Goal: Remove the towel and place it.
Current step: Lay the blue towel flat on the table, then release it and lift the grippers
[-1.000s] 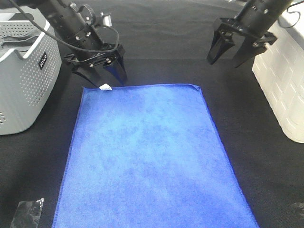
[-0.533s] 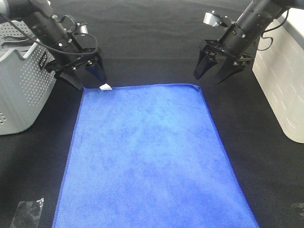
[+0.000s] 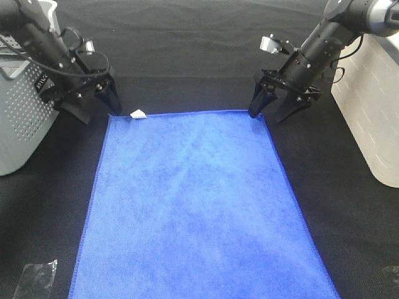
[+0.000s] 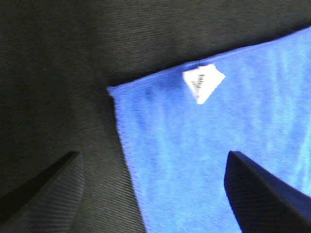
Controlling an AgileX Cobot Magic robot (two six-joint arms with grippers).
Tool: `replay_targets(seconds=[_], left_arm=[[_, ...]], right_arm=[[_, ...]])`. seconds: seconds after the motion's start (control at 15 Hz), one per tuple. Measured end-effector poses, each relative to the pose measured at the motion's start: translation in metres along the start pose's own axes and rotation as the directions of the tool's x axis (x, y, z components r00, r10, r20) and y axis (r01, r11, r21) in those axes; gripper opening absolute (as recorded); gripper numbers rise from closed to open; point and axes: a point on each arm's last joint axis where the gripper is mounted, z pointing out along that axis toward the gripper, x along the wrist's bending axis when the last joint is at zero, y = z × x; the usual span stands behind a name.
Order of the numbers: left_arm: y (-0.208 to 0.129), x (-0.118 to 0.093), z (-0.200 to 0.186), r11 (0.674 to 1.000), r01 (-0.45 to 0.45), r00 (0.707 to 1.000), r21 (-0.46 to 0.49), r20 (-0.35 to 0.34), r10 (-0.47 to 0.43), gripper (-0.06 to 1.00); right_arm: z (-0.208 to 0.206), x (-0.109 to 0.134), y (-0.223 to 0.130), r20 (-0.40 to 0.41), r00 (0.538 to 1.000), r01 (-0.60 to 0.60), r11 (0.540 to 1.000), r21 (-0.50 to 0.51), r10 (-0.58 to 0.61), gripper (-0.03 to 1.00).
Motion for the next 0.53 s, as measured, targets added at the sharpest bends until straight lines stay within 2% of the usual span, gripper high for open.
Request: replay_targets(seconds=[0.13, 0.53], left_arm=[[-0.002, 0.007, 0.017, 1.0, 0.0, 1.0, 0.03, 0.012, 0.0, 0.76], [-0.002, 0.008, 0.018, 0.999, -0.023, 0.999, 0.029, 0.027, 0.022, 0.76]], right_arm=[[0.006, -0.003, -0.001, 0.0, 1.0, -0.005, 1.0, 0.007, 0.005, 0.75], [0.014, -0.01, 0.007, 0.036, 0.999, 0.011, 0.997, -0.075, -0.009, 0.75]])
